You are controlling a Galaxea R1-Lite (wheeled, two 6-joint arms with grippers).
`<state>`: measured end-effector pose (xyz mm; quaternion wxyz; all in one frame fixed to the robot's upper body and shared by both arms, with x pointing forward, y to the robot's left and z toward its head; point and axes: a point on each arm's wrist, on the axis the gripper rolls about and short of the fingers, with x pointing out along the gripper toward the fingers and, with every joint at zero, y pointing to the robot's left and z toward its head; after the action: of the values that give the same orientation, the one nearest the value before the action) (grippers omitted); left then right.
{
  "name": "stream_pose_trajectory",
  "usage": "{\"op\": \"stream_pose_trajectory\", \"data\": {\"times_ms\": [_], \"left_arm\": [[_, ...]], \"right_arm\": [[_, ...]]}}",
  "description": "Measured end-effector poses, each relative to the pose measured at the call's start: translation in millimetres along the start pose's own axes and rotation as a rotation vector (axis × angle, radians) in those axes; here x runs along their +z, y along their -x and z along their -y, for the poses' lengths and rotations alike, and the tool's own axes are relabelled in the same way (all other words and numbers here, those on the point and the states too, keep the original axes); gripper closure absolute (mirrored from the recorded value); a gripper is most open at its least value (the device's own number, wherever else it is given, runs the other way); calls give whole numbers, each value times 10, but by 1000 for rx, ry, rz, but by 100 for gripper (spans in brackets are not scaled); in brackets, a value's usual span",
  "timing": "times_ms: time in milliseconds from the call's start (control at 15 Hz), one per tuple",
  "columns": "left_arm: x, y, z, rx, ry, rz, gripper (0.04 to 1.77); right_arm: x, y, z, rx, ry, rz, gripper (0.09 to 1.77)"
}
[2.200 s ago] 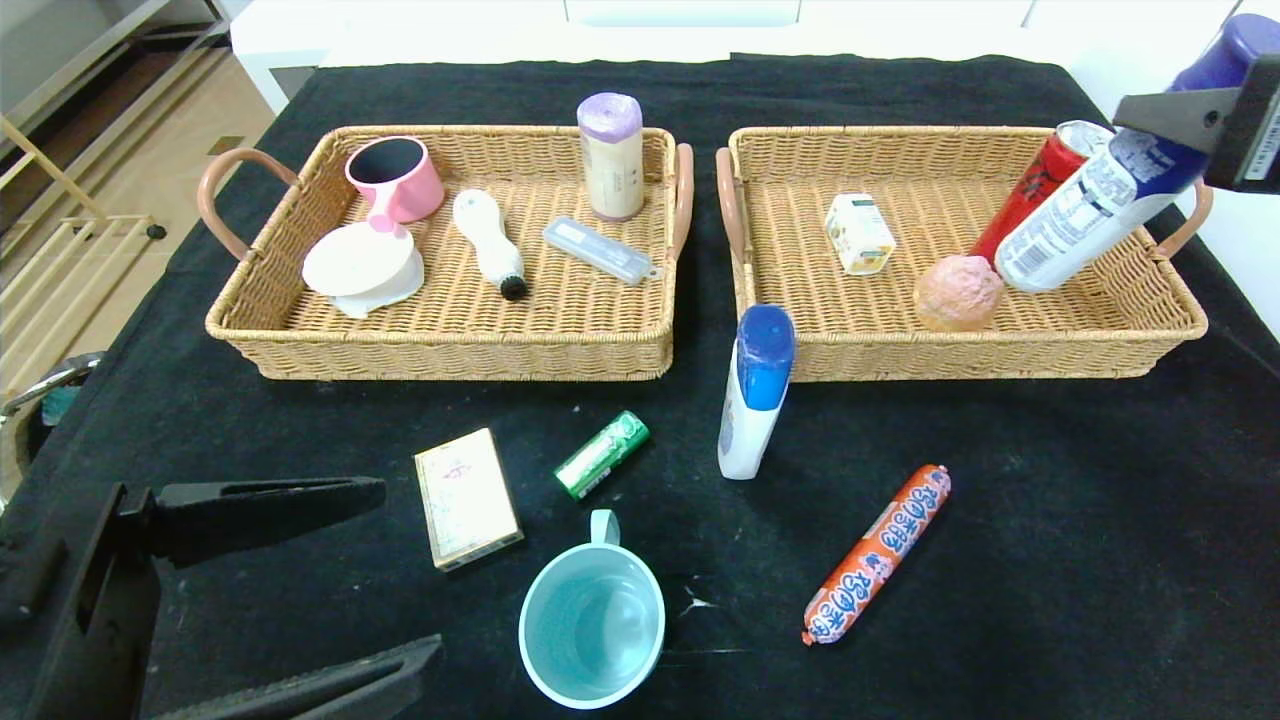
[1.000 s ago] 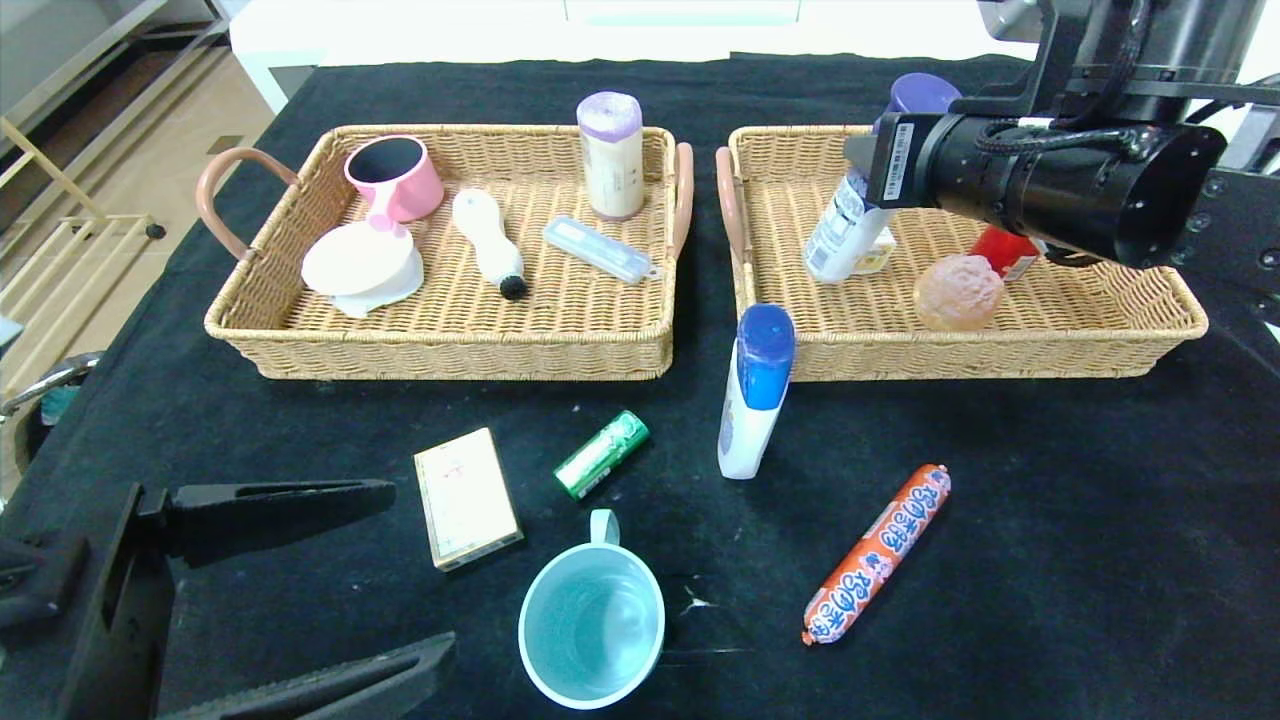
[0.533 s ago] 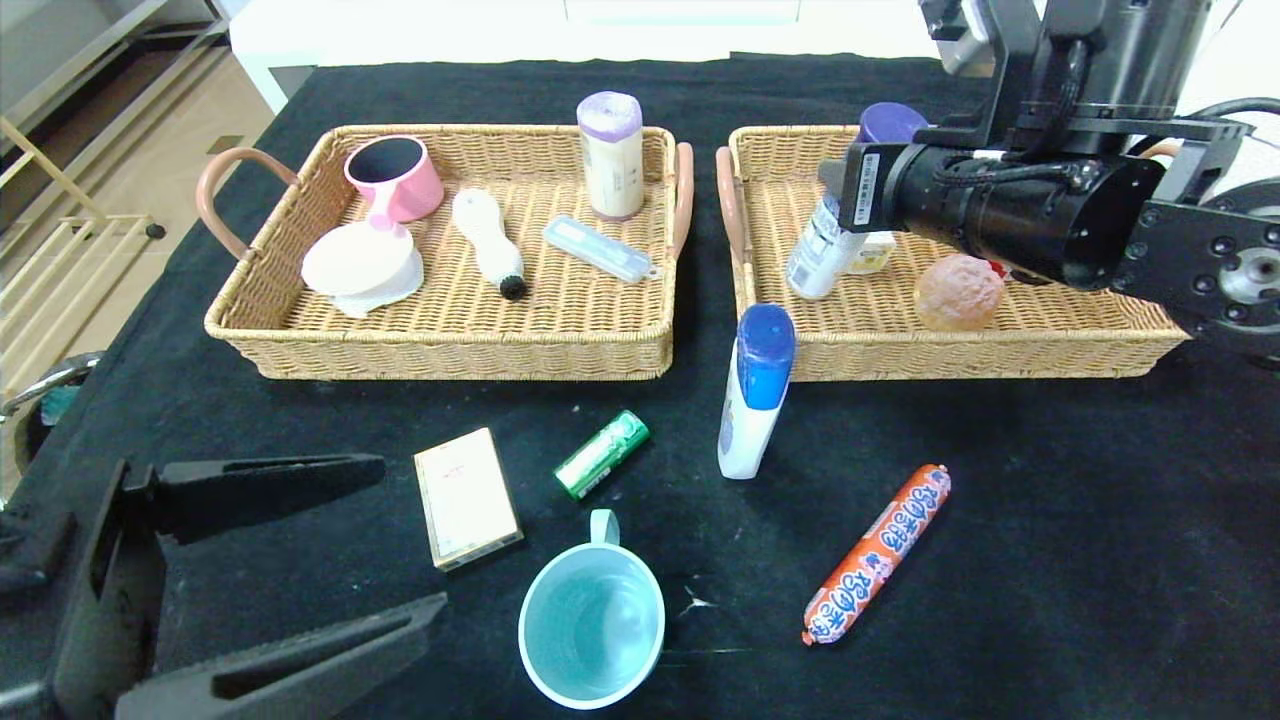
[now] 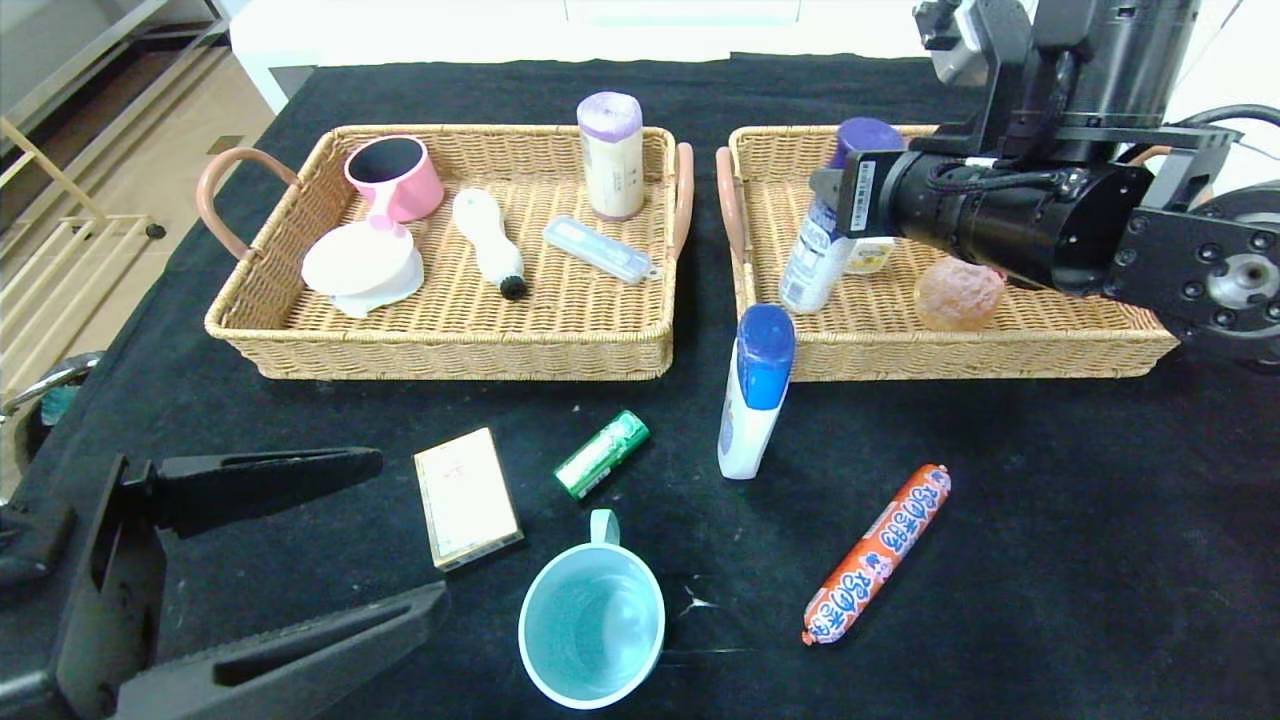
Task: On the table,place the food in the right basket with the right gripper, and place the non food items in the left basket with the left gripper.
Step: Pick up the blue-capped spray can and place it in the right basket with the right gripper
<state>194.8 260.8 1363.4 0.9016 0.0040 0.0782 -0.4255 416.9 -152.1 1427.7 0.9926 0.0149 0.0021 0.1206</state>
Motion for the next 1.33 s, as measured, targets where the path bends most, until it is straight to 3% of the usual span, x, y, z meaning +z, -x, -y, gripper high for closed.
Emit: {"op": "stream_pose_trajectory", "data": {"times_ms": [467,800,1067,1333], "left_arm": [[-2,1,1,0,0,-1,9],[-1,1,4,-2,-4,-1,9],[-3,0,4,-2,-8,-3,9],[3,1,4,-1,-9,0,9]], "right_arm": [[14,115,20,2,8,-18,38],[92,535,107,13,25,-68,27],[134,942,236,7,32,-185,22],[117,1259,318,-15,-75,-322,19]]}}
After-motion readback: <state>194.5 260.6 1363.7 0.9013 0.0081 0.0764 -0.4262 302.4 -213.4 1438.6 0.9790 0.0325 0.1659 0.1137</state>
